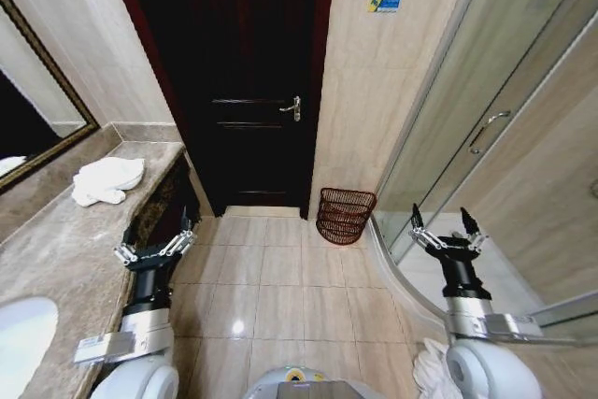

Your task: Discard the used towel into the hamper.

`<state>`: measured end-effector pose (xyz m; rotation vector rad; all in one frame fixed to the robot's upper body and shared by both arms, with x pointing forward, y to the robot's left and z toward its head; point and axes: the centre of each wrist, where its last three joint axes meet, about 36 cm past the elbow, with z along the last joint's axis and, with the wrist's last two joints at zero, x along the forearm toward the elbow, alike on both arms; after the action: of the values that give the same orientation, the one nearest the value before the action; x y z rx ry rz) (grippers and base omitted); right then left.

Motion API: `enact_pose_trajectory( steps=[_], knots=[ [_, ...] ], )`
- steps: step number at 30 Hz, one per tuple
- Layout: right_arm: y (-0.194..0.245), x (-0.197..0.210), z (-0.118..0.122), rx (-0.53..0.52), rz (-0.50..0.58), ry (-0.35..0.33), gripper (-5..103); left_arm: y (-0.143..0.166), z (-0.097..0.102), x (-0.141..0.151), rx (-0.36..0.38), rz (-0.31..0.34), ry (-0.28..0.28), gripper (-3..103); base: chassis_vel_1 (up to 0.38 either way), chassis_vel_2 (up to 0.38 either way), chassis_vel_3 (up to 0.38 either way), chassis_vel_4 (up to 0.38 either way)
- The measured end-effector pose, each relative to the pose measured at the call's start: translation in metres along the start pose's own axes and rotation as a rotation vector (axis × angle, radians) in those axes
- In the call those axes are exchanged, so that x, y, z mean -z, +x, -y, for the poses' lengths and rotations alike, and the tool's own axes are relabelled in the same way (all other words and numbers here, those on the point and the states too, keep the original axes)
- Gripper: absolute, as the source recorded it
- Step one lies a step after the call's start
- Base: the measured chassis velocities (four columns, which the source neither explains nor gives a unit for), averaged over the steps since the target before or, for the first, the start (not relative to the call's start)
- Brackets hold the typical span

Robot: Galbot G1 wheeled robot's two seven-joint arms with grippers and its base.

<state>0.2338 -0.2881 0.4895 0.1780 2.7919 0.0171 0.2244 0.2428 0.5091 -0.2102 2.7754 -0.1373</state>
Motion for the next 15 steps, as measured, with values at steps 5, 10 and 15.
enact_pose_trajectory(
  steps=[5,10,15],
  knots=[
    [0.0007,-0.0047,0.0025,-0.006,0.003,-0.005,100,0.0013,0.0008,-0.0022,0.015,-0.011,0.006,100,0.0,0.0,0.0,0.0],
    [0.001,-0.0067,0.0045,-0.003,-0.001,-0.007,100,0.0023,0.0021,-0.003,0.03,-0.021,0.013,101,0.0,0.0,0.0,0.0],
    [-0.0022,-0.0083,0.005,-0.002,0.006,-0.009,100,0.0026,0.0017,-0.0042,0.041,-0.026,0.013,99,0.0,0.0,0.0,0.0]
  ],
)
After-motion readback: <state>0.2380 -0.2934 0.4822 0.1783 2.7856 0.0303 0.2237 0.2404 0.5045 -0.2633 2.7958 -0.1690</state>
